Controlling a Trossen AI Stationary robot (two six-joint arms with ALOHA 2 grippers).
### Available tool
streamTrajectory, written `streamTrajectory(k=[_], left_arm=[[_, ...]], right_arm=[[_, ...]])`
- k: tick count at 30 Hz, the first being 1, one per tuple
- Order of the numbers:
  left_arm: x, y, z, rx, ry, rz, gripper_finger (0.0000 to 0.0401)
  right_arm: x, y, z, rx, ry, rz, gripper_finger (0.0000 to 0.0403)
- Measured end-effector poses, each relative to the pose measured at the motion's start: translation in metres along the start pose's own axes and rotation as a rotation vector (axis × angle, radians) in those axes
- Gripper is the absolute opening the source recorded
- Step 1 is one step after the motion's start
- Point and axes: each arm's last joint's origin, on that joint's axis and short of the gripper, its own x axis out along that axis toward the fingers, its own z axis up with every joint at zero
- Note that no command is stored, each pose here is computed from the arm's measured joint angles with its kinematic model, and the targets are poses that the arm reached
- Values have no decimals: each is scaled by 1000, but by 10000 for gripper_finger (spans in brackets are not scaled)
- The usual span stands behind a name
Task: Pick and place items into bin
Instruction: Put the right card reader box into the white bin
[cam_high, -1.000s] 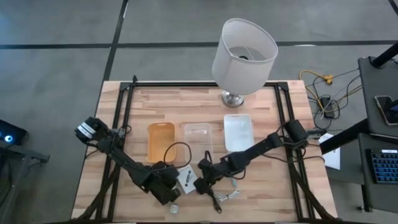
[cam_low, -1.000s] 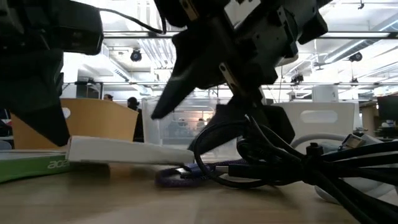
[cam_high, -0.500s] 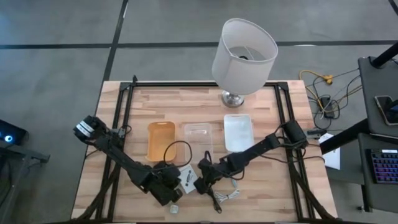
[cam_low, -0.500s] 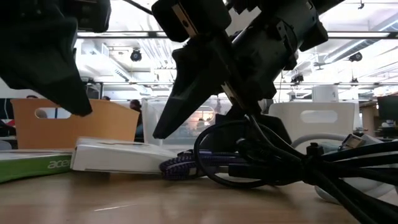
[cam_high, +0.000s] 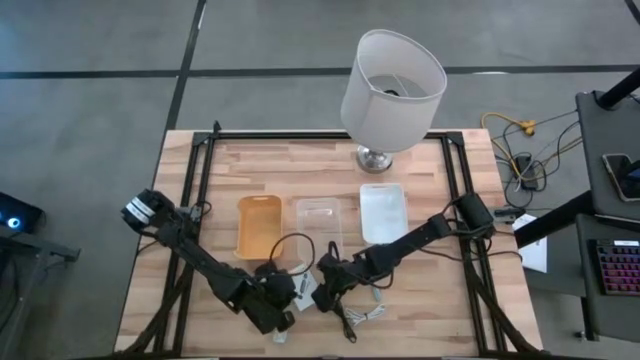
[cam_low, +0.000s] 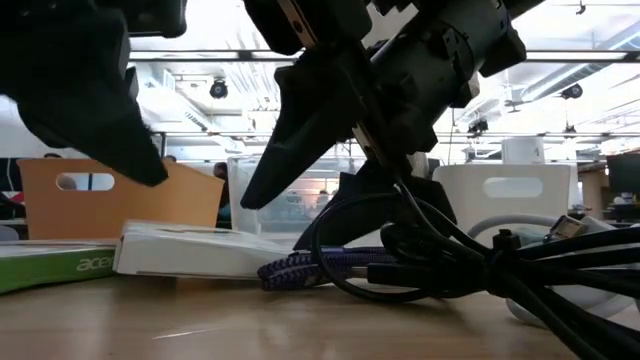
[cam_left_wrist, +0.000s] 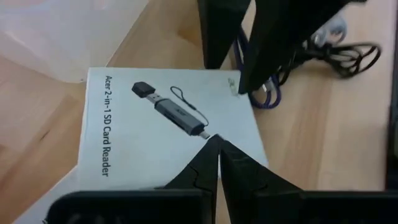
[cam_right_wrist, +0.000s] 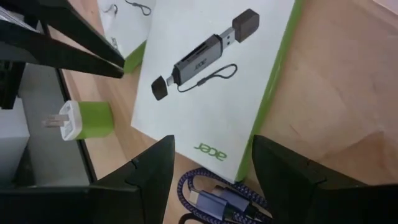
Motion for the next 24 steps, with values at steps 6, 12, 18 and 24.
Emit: streamTrajectory(k=[6, 12, 18, 24], left_arm=[[18, 2, -13, 6, 37, 35, 2], [26, -1, -19, -58, 73, 13, 2], [22, -2, -24, -49, 93, 5, 2], [17, -5, -29, -34, 94, 0, 2]], right_arm=[[0, 1, -4, -25, 8, -1, 201], [0, 1, -8, -40, 15, -9, 201], [0, -2, -7, -71, -13, -38, 201], [3, -4, 1, -66, -27, -8, 201]])
